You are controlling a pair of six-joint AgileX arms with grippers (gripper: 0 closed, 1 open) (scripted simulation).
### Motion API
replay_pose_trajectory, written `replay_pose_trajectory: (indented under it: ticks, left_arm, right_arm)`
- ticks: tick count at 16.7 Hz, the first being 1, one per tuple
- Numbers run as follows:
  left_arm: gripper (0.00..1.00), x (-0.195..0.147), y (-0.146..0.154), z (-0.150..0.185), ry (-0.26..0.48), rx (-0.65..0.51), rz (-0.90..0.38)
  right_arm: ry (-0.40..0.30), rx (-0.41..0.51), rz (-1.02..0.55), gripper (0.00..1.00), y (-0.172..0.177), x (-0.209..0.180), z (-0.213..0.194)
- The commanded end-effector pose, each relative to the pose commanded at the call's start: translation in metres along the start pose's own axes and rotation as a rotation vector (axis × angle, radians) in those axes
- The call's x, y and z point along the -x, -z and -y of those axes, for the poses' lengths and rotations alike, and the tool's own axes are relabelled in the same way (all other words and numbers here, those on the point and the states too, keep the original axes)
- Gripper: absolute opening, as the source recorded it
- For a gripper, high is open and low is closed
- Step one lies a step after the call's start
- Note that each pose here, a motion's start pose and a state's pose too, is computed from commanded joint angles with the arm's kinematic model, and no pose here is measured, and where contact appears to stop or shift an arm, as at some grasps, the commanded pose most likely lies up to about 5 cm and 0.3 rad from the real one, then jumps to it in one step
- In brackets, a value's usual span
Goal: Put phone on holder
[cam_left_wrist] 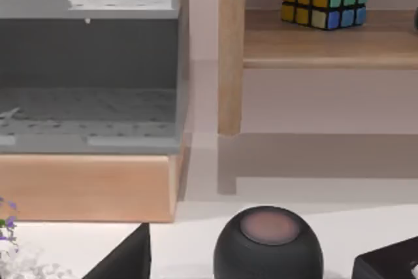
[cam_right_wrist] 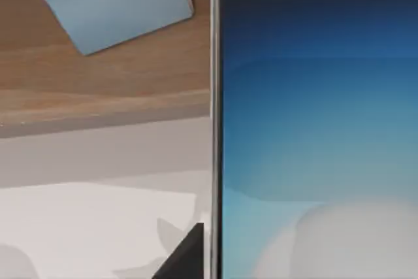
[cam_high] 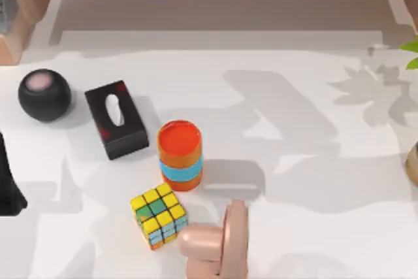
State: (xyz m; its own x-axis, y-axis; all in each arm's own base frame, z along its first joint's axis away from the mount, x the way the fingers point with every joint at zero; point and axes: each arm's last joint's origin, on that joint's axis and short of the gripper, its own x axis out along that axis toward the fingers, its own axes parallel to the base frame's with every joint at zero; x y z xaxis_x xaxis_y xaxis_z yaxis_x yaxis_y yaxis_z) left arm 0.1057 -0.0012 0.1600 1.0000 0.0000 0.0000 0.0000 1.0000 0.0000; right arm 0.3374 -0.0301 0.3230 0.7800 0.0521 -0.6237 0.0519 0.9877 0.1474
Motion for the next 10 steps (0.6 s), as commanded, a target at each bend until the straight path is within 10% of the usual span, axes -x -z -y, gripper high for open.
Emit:
replay_pose_trajectory:
  ticks: [10]
  left_arm:
    - [1.0,0.0,0.0,0.0,0.0,0.0,0.0]
  right_arm:
    - [0.264,-0.05,0.26,0.0,0.089,0.072,0.117]
